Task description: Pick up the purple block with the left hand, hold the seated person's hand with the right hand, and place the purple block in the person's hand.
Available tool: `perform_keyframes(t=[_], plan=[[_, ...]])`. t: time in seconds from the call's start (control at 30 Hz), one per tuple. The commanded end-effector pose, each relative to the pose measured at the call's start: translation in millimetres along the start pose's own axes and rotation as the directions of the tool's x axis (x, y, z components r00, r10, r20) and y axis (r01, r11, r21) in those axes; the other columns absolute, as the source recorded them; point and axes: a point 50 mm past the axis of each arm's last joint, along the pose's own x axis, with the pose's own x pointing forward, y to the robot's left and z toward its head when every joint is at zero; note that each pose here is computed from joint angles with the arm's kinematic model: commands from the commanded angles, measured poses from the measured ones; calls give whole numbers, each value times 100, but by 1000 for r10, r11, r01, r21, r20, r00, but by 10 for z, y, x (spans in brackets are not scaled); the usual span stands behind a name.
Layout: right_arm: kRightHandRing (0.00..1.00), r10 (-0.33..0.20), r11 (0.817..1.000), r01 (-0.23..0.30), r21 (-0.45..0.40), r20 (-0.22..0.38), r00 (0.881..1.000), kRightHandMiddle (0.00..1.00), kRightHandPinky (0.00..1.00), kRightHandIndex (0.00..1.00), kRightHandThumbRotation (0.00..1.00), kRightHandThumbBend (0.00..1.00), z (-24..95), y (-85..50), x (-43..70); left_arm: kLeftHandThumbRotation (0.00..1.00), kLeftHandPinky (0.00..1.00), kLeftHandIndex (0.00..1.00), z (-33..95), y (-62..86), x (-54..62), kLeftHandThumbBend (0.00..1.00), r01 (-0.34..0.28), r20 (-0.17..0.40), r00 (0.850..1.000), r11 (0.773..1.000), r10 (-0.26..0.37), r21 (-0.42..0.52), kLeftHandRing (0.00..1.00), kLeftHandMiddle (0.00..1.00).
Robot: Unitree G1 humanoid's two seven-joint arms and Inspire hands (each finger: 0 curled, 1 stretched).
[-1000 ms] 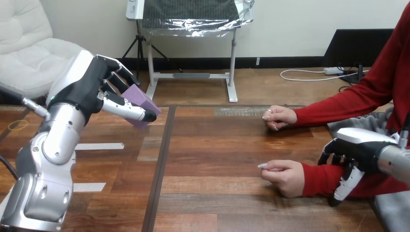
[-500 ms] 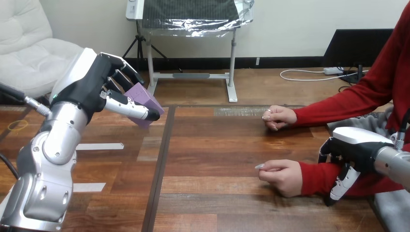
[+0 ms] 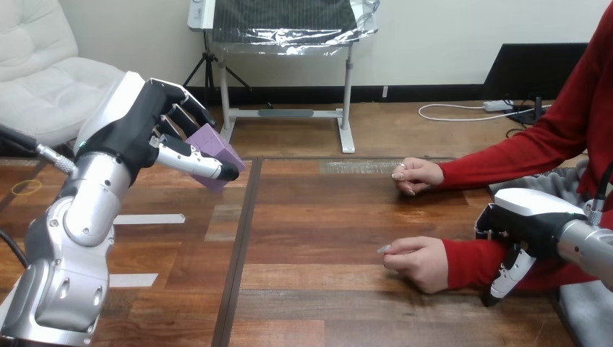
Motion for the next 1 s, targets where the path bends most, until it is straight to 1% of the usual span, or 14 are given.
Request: perform_keyframes(t=[0.0, 0.13, 0.17, 0.27, 0.3, 0.43, 0.57, 0.73, 0.83, 0.97], plan=[[29, -13, 1000, 14, -19, 42, 999, 37, 21, 42, 11, 88, 135, -43, 75, 0, 27, 42, 128, 213, 30, 79, -82, 52, 995, 997, 81, 12, 34, 41], [30, -31, 999, 32, -5, 57, 998, 38, 23, 42, 12, 87, 141, -51, 68, 0, 27, 42, 124, 206, 33, 79, -80, 54, 995, 997, 80, 7, 34, 41], [30, -43, 999, 43, 5, 65, 997, 38, 23, 42, 12, 87, 142, -55, 62, 0, 27, 42, 122, 202, 35, 79, -80, 53, 995, 997, 80, 5, 34, 41], [28, -69, 997, 68, 24, 81, 994, 36, 22, 40, 11, 86, 144, -64, 50, 0, 27, 42, 115, 194, 39, 79, -81, 53, 995, 997, 81, 1, 34, 41], [26, -78, 997, 76, 29, 85, 993, 34, 20, 37, 11, 86, 144, -67, 46, 0, 27, 42, 113, 191, 41, 79, -81, 54, 995, 997, 81, 0, 33, 40], [22, -109, 994, 105, 42, 101, 989, 30, 17, 33, 10, 86, 144, -81, 35, 0, 26, 42, 104, 174, 51, 79, -82, 55, 995, 997, 83, -11, 33, 40], [20, -153, 988, 147, 57, 128, 980, 27, 15, 29, 9, 86, 150, -104, 14, 0, 26, 42, 86, 141, 73, 79, -90, 53, 994, 995, 92, -39, 33, 40], [18, -186, 981, 177, 75, 145, 972, 25, 14, 27, 10, 85, 153, -136, -3, 0, 25, 42, 58, 95, 104, 78, -104, 61, 992, 991, 109, -78, 32, 40], [18, -203, 977, 190, 92, 158, 966, 25, 14, 27, 10, 84, 158, -165, -15, 0, 25, 42, 36, 59, 127, 77, -110, 69, 991, 988, 118, -107, 32, 39], [20, -234, 970, 217, 109, 176, 956, 26, 17, 27, 11, 84, 169, -210, -33, 0, 25, 42, 4, 7, 163, 76, -103, 65, 992, 986, 112, -130, 31, 39]])
